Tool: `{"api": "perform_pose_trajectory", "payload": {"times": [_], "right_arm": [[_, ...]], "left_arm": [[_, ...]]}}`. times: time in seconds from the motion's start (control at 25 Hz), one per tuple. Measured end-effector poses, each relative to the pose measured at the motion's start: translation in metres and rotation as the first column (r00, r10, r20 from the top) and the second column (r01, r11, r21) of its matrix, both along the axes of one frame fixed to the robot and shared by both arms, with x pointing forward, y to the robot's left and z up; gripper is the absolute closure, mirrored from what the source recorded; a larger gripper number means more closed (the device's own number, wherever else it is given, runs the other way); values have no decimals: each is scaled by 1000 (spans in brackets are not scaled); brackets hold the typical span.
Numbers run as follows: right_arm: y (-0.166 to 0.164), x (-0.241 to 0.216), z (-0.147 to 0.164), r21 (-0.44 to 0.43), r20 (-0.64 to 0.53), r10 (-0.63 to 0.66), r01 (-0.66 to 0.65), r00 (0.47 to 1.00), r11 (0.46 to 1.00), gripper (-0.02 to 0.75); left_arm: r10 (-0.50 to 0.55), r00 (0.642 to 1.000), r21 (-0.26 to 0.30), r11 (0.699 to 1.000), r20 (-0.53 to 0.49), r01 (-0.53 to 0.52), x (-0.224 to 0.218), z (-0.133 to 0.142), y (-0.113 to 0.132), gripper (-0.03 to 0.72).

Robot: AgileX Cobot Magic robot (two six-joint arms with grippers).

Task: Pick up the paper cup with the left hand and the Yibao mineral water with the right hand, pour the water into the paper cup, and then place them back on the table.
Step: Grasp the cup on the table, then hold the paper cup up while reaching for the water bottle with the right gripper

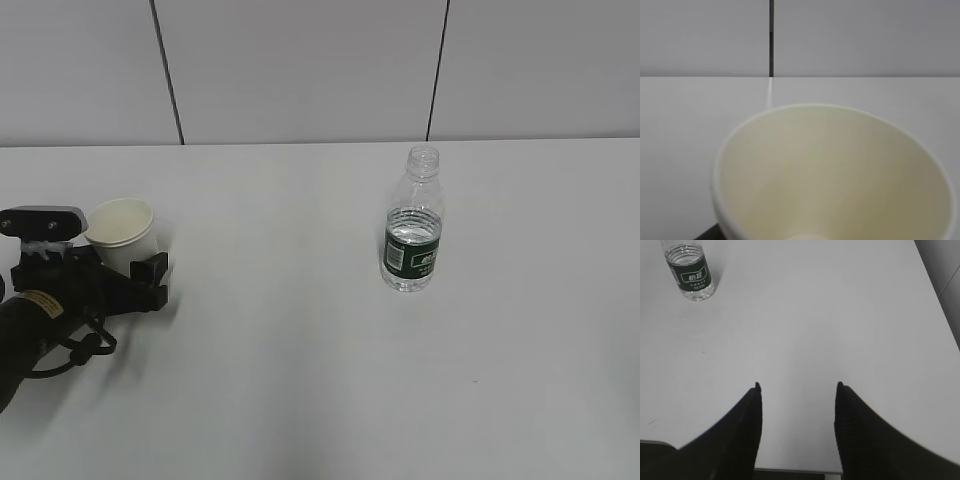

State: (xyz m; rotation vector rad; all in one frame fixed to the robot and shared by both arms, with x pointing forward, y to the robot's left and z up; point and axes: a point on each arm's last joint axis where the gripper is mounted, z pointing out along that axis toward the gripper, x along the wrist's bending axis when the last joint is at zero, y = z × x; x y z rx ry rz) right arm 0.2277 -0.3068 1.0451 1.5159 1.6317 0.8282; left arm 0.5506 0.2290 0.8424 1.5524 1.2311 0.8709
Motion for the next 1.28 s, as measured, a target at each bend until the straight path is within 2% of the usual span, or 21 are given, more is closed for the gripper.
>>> {"api": "perform_pose_trajectory", "payload": {"times": [0.76, 0.84, 1.08, 1.28], "right_arm": [[0, 0, 0, 0, 0, 0, 0, 1000, 1000, 353], [0, 0, 0, 0, 0, 0, 0, 1000, 1000, 353], [0, 0, 0, 0, 0, 0, 0, 1000, 1000, 353], [0, 0, 0, 0, 0, 0, 0, 1000, 1000, 353]], "left_arm": [[-2, 1000, -4, 1000, 19, 2, 5, 3, -1, 137], [-2, 1000, -4, 1000, 19, 2, 5, 3, -1, 160], [0, 1000, -4, 1000, 20, 0, 5, 3, -1, 294], [-1, 1000, -5, 1000, 22, 1, 5, 3, -1, 325]]}}
